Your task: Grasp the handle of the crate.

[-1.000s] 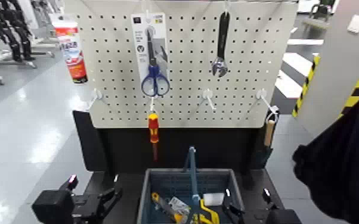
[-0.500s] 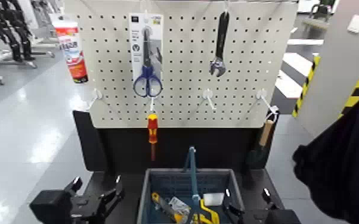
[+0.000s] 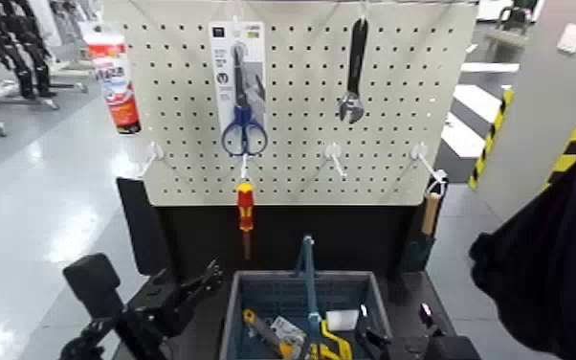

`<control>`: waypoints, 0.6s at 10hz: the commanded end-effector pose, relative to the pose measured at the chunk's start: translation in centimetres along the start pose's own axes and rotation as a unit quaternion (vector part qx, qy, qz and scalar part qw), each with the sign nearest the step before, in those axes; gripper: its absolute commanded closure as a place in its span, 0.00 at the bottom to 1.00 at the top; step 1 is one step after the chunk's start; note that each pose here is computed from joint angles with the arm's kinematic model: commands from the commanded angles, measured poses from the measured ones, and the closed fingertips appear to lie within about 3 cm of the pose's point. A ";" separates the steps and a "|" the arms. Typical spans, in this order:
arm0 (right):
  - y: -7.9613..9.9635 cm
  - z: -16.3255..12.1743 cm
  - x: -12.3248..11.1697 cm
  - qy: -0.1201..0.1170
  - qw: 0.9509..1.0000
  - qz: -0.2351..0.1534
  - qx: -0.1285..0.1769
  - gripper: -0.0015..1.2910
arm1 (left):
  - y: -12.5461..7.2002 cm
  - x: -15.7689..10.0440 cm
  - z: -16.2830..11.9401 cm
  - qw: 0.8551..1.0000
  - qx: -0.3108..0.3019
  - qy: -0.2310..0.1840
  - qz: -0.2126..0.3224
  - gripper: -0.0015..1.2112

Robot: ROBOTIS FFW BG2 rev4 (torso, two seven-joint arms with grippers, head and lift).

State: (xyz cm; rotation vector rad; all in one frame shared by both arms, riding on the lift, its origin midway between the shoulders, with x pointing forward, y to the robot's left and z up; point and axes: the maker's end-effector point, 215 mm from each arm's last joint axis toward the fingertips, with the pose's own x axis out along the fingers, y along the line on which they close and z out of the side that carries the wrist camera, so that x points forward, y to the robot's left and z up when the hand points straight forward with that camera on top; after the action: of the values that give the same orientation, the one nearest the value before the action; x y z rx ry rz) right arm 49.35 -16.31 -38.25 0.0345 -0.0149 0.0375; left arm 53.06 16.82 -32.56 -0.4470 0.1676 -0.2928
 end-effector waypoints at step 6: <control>0.1 -0.1 0.0 0.000 1.000 -0.001 0.008 0.11 | -9.7 2.5 -3.7 0.931 -0.279 0.149 -0.184 0.09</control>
State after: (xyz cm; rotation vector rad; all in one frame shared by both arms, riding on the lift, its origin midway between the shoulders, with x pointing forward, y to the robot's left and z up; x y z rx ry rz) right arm 49.30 -16.18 -38.34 0.0475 -0.0142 0.0366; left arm 52.47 6.84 -31.62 -0.9623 0.4360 -0.6636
